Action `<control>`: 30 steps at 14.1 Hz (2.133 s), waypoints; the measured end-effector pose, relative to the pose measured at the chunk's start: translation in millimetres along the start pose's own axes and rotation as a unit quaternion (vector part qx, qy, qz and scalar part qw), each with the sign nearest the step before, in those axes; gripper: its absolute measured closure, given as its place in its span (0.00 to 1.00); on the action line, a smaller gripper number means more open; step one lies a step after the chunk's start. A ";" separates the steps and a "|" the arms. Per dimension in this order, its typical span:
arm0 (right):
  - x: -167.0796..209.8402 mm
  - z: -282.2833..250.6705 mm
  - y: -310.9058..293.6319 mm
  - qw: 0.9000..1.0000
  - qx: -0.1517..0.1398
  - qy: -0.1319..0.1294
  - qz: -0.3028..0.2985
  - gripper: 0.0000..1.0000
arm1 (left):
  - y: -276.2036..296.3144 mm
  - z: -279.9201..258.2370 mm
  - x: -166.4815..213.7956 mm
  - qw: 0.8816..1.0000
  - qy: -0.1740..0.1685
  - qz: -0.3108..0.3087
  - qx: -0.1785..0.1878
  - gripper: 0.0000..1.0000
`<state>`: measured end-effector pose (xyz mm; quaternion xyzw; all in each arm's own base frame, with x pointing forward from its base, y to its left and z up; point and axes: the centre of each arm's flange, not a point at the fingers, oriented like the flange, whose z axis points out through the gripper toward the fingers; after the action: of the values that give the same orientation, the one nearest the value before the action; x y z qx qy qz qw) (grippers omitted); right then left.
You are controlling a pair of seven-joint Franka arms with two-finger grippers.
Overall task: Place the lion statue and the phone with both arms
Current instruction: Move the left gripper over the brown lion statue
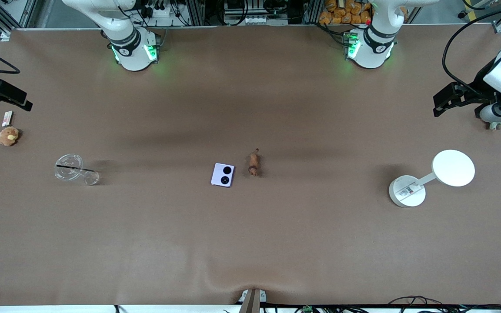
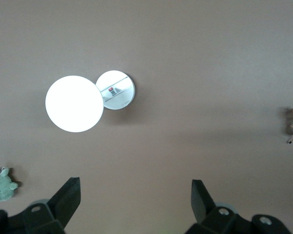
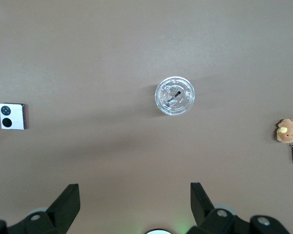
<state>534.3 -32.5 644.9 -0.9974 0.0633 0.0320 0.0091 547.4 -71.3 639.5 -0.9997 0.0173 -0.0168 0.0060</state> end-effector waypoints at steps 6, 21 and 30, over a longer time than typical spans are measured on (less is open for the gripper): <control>0.1 0.1 0.1 1.000 0.000 0.000 0.000 0.00 | 31.6 12.2 1.9 1.000 -0.012 0.016 -0.002 0.00; 0.4 0.4 1.0 1.000 0.000 0.000 0.001 0.00 | 245.3 133.4 14.7 0.996 -0.086 0.011 -0.002 0.00; 0.4 0.4 1.0 1.000 0.000 0.000 0.001 0.00 | 295.0 198.6 22.1 0.996 -0.088 0.007 -0.012 0.00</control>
<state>534.5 -33.6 644.5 -0.9974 0.0644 0.0324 0.0093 566.0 -364.6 437.9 -0.9972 0.0239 0.0710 -0.0040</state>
